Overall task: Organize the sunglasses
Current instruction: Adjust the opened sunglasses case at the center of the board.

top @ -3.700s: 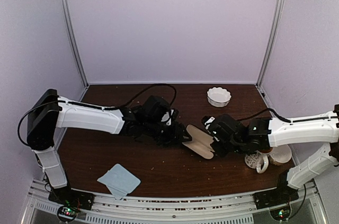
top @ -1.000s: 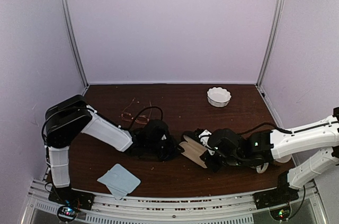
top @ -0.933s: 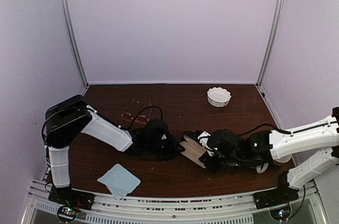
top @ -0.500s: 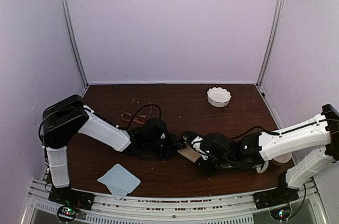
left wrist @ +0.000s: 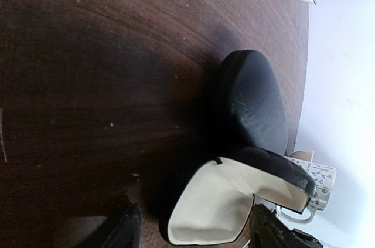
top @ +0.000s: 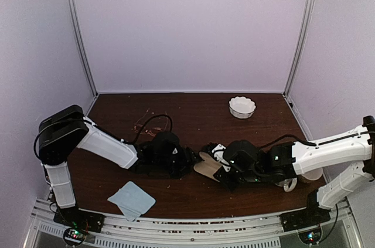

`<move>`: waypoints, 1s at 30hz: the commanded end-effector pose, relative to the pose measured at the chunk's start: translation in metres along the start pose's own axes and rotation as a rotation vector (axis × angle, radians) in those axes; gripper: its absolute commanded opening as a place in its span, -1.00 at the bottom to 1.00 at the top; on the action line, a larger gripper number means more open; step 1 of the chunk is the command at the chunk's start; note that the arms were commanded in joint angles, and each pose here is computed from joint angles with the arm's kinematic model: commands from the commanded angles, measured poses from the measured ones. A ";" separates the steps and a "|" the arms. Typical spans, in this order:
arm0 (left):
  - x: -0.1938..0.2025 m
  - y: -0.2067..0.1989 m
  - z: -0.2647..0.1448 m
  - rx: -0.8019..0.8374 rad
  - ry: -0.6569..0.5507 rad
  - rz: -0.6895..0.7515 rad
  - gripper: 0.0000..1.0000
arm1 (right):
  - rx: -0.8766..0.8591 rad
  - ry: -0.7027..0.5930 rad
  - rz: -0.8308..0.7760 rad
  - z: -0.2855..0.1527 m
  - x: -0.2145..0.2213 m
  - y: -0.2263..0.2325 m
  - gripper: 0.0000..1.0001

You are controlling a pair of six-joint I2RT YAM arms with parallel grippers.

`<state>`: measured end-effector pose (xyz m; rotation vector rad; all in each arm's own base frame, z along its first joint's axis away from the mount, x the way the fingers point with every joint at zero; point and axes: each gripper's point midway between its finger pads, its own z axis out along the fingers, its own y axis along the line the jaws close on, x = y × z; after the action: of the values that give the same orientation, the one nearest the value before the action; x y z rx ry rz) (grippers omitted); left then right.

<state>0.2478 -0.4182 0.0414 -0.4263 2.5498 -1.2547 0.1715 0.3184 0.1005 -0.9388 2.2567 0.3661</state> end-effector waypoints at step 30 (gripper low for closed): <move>-0.060 0.042 -0.157 -0.466 -0.307 0.486 0.39 | 0.207 -0.336 0.064 -0.084 -0.090 -0.044 -0.15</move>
<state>0.2468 -0.2947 0.1081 -0.1862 2.4332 -0.6170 0.2018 0.2978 0.1922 -0.7230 2.0441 0.3043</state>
